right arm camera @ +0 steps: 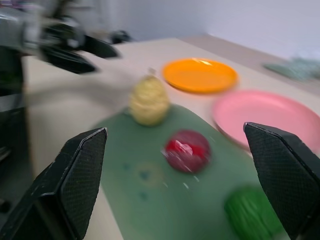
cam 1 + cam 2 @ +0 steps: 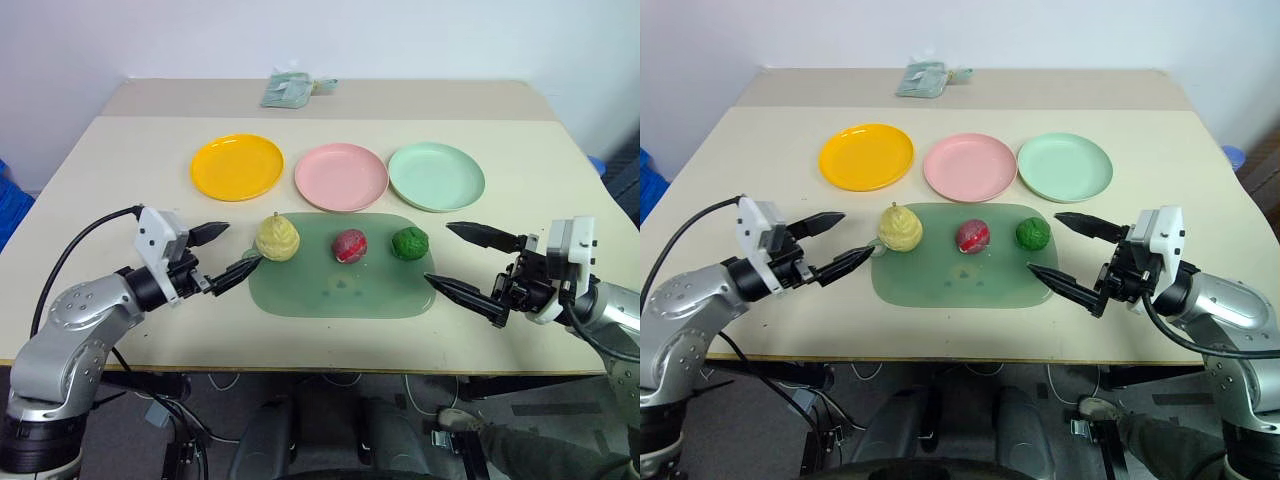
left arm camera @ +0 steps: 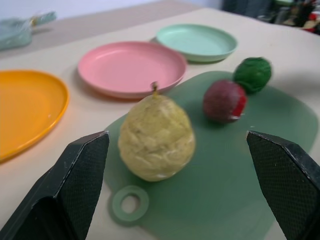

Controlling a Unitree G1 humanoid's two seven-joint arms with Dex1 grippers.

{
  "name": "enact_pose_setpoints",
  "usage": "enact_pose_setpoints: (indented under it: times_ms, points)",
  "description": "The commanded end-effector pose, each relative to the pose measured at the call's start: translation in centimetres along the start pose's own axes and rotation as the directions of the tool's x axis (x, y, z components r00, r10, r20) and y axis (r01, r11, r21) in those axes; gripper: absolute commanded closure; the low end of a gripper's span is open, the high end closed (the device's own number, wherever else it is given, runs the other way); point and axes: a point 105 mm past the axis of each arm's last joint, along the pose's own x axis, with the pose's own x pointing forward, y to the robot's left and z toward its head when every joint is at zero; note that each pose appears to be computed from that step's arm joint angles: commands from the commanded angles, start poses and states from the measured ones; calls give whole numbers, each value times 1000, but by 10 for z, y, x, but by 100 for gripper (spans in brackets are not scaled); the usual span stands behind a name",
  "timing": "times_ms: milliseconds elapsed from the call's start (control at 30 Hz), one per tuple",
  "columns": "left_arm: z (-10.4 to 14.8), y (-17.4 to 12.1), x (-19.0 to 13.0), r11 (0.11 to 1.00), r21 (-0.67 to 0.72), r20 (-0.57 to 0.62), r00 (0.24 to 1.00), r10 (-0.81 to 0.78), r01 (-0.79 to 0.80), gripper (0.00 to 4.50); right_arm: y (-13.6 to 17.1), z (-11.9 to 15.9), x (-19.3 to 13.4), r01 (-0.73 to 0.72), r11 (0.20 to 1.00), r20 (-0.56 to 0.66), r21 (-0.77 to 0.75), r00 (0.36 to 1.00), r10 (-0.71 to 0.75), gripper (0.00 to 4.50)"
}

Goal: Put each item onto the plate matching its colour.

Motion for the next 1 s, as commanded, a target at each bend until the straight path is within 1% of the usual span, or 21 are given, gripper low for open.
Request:
enact_pose_setpoints:
  times_ms: [33,167,300,433,567,633,733,800,833,900,1000]
  points:
    - [5,1,11,1000,5,1,1000,2,-2,0,5,7,2,-56,997,21,-60,998,57,4]
    - [7,0,29,1000,-23,21,1000,-10,10,0,4,5,5,-70,995,31,-75,997,73,4]
    - [2,3,48,999,-30,-20,1000,24,-25,0,5,3,4,-80,994,37,-78,996,83,4]
    - [4,4,64,999,-36,-21,999,40,-40,0,5,3,4,-78,994,37,-83,996,81,4]
    - [-4,5,80,997,-42,-65,996,60,-63,0,5,5,4,-70,994,38,-90,997,74,4]
    - [-6,6,86,996,-66,-76,995,62,-67,0,6,6,4,-66,994,38,-93,997,70,4]
    - [-8,6,91,995,-72,-87,994,64,-71,89,6,7,4,-55,994,38,-97,998,59,0]
    - [-7,7,93,995,-61,-85,994,72,-77,183,6,8,4,-48,994,37,-100,998,52,0]
    - [-6,8,93,995,-55,-83,994,77,-82,219,6,9,3,-43,994,37,-101,998,47,0]
    - [-3,10,94,994,-59,-68,994,86,-90,219,6,9,3,-34,994,38,-102,999,38,0]
    - [6,23,95,987,-72,-36,989,144,-146,219,6,9,4,-26,994,38,-102,999,30,0]
